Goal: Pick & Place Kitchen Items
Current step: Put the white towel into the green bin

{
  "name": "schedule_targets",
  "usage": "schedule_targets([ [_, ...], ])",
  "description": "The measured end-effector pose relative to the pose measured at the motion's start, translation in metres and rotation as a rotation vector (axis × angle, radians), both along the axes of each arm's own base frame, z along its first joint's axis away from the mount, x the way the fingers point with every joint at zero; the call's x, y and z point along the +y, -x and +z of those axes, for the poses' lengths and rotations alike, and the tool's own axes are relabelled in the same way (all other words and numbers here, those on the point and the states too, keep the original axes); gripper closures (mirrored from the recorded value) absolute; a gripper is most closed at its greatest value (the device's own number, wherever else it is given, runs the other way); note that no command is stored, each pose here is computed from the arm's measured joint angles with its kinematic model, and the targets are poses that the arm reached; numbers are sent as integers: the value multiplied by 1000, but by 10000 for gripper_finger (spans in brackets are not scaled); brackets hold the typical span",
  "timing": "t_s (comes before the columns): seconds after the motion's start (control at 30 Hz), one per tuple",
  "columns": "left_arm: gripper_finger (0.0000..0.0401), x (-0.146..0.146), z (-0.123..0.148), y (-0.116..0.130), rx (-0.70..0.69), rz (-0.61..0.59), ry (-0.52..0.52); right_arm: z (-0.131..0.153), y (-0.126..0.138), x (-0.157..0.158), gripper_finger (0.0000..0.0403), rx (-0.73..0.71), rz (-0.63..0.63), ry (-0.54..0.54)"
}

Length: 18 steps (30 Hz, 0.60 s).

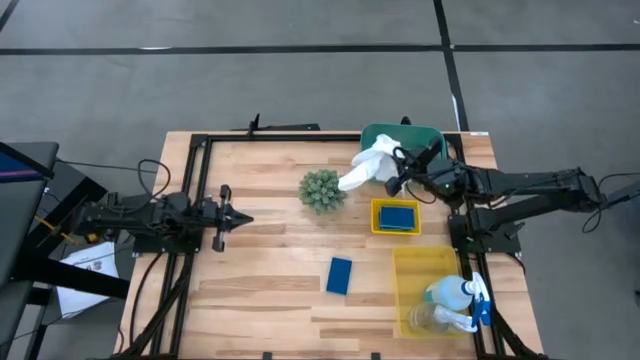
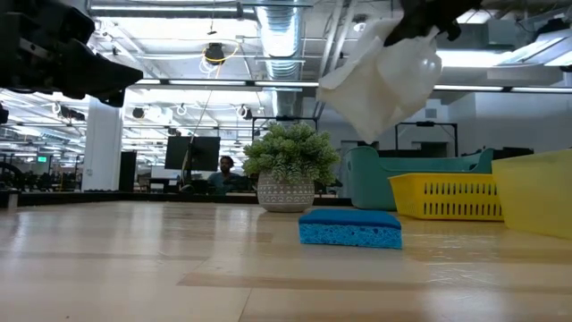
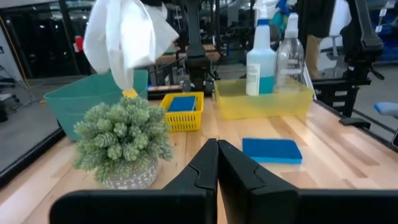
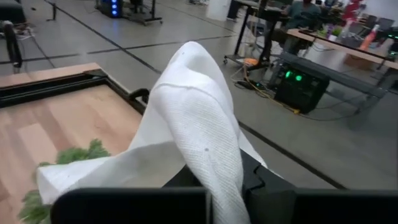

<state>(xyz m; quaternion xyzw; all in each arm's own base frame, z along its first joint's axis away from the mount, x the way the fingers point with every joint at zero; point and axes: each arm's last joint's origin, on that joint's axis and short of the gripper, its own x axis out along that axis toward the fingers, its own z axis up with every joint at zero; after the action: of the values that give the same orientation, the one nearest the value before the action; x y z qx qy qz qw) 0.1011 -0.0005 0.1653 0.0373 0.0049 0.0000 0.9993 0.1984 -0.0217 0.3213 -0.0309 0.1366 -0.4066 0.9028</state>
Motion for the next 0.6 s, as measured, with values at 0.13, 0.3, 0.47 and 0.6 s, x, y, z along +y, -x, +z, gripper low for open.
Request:
schedule_targets([
  [0.13, 400, 0, -2, -2, 28, 0, 3, 2, 0, -7, 400, -13, -32, 12],
  [0.3, 400, 0, -6, -4, 66, 0, 3, 1, 1, -20, 400, -21, -99, 36],
  [0.47, 399, 0, -8, -6, 101, 0, 3, -11, 16, -35, 400, 11, -198, 4],
  [0.6, 399, 0, -10, -7, 124, 0, 3, -14, 34, -39, 400, -23, -243, -15],
])
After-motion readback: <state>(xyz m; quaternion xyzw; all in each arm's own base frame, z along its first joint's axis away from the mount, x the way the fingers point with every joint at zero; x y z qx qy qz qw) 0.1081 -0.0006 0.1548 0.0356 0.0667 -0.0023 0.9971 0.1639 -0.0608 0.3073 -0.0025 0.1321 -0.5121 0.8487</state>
